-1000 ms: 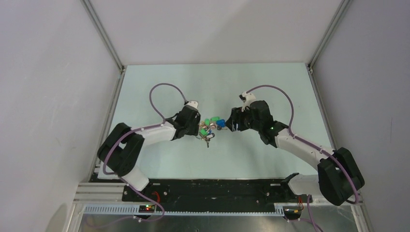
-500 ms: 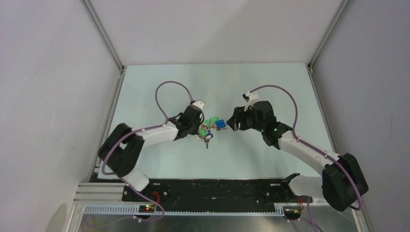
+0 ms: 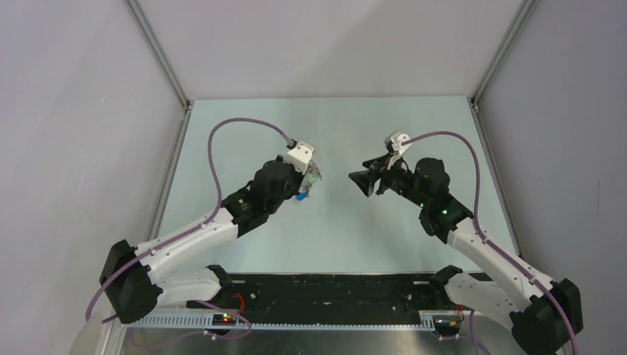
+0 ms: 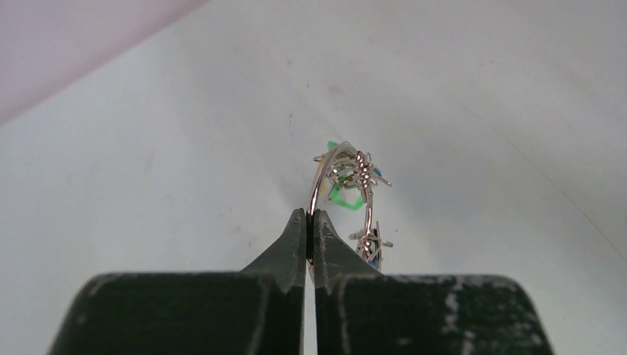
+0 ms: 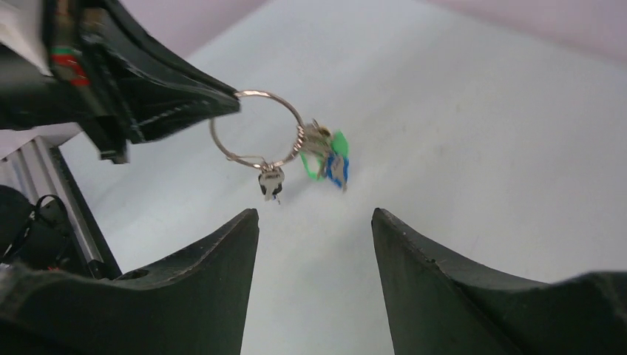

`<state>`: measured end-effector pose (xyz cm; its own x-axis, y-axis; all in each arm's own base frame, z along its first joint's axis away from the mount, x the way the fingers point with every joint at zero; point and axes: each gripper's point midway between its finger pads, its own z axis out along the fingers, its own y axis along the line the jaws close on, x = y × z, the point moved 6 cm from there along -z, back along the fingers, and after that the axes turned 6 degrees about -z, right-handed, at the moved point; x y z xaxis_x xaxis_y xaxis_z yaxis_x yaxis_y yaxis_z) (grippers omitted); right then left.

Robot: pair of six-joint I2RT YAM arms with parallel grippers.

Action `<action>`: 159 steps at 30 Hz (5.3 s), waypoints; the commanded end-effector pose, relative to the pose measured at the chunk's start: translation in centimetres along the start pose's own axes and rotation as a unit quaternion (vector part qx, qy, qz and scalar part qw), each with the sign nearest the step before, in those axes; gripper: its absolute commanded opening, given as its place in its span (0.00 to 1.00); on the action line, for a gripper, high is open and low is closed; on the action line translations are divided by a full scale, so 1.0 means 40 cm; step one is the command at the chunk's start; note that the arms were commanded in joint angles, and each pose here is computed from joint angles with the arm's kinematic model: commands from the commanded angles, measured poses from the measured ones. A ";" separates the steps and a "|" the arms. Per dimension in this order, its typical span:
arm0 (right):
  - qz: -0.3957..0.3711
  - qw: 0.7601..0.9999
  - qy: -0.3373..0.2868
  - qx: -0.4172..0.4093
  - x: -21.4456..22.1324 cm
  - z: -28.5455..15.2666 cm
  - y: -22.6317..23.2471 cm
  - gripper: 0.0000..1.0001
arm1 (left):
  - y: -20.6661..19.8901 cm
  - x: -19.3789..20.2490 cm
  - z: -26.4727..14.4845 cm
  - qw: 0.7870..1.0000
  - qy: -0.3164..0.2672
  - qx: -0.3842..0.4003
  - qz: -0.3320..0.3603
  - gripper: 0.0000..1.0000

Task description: Remove the keys from the keyring

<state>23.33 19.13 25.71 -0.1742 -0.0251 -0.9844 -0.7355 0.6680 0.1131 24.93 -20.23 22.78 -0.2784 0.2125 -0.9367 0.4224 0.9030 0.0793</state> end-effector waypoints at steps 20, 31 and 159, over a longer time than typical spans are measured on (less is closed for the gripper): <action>-0.217 0.956 -0.124 -0.152 -0.138 -0.043 0.108 0.59 | -0.148 -0.178 -0.180 0.918 -0.214 0.333 0.023 0.00; -0.223 0.943 -0.070 -0.237 -0.110 -0.021 0.159 0.49 | -0.145 -0.180 -0.204 0.908 -0.233 0.343 0.058 0.00; -0.053 0.982 -0.133 -0.120 -0.207 -0.114 0.089 0.00 | -0.215 0.003 -0.087 0.912 -0.139 0.385 -0.024 0.53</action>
<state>19.97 18.29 30.40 -0.0492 0.0549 -0.9973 -0.8603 0.5049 0.0702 17.55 -25.49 20.18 -0.2319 0.0425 -0.9718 0.8918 0.4083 -0.1949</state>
